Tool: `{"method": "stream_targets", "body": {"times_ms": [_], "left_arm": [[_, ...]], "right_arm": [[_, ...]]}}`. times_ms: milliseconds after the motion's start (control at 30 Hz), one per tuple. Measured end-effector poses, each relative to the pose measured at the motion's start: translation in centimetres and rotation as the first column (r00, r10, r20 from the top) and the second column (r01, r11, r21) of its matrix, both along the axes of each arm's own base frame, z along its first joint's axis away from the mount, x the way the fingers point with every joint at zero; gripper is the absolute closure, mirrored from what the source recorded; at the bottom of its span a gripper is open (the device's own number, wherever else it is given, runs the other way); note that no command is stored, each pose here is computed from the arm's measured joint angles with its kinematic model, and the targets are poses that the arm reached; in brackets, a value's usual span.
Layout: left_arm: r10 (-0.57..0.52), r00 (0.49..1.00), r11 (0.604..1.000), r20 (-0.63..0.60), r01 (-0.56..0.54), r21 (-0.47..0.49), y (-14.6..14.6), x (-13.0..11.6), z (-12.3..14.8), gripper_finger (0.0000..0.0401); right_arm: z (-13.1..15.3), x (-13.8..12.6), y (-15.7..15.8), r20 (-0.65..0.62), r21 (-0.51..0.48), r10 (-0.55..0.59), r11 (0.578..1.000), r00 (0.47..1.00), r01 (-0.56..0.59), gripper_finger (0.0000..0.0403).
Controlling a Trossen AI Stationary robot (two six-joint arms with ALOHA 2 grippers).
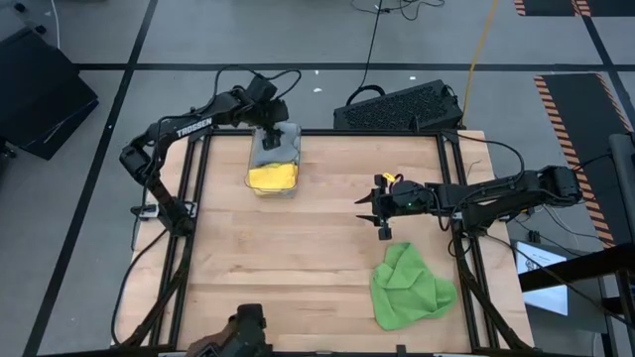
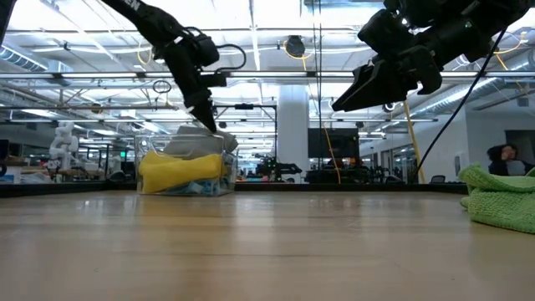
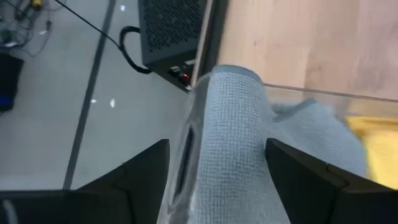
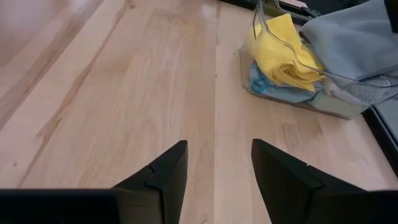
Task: Fold microfiber towels
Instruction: Put the gray towel into the transparent bin
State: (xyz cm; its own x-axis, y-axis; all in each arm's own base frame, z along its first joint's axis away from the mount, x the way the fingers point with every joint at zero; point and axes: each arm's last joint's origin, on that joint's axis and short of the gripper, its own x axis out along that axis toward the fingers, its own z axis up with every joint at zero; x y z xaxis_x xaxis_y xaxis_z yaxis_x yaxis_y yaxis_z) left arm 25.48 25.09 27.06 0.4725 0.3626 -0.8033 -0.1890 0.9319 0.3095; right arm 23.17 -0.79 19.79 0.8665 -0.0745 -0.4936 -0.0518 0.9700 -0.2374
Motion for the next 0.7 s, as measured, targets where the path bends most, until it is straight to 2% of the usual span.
{"method": "stream_targets", "body": {"times_ms": [167, 333, 533, 633, 700], "left_arm": [[0.032, 0.999, 0.999, -0.006, -0.032, -0.020, -0.5, 0.4, 0.9, 0.0158], [0.130, 0.991, 0.991, -0.009, -0.131, -0.013, -0.5, 0.5, 1.1, 0.0201], [0.145, 0.989, 0.989, -0.005, -0.145, -0.036, -1.5, 1.2, 0.6, 0.0315], [0.144, 0.990, 0.989, 0.007, -0.144, -0.016, -1.4, 1.3, -0.9, 0.0374], [0.155, 0.988, 0.988, 0.019, -0.155, -0.002, -1.0, 1.0, -2.4, 0.0393]], "right_arm": [[0.0, 0.0, 0.0, 0.000, 0.003, -0.002, 1.000, 1.000, 0.002, 0.0234], [0.0, 0.0, 0.0, 0.000, 0.000, -0.001, 1.000, 1.000, 0.001, 0.0234], [0.0, 0.0, -0.3, 0.001, 0.006, -0.014, 1.000, 1.000, 0.014, 0.0234], [0.0, 0.0, -0.4, 0.004, 0.006, -0.022, 1.000, 1.000, 0.022, 0.0234], [0.1, 0.0, -0.5, 0.008, 0.005, -0.026, 1.000, 1.000, 0.026, 0.0234]]}}
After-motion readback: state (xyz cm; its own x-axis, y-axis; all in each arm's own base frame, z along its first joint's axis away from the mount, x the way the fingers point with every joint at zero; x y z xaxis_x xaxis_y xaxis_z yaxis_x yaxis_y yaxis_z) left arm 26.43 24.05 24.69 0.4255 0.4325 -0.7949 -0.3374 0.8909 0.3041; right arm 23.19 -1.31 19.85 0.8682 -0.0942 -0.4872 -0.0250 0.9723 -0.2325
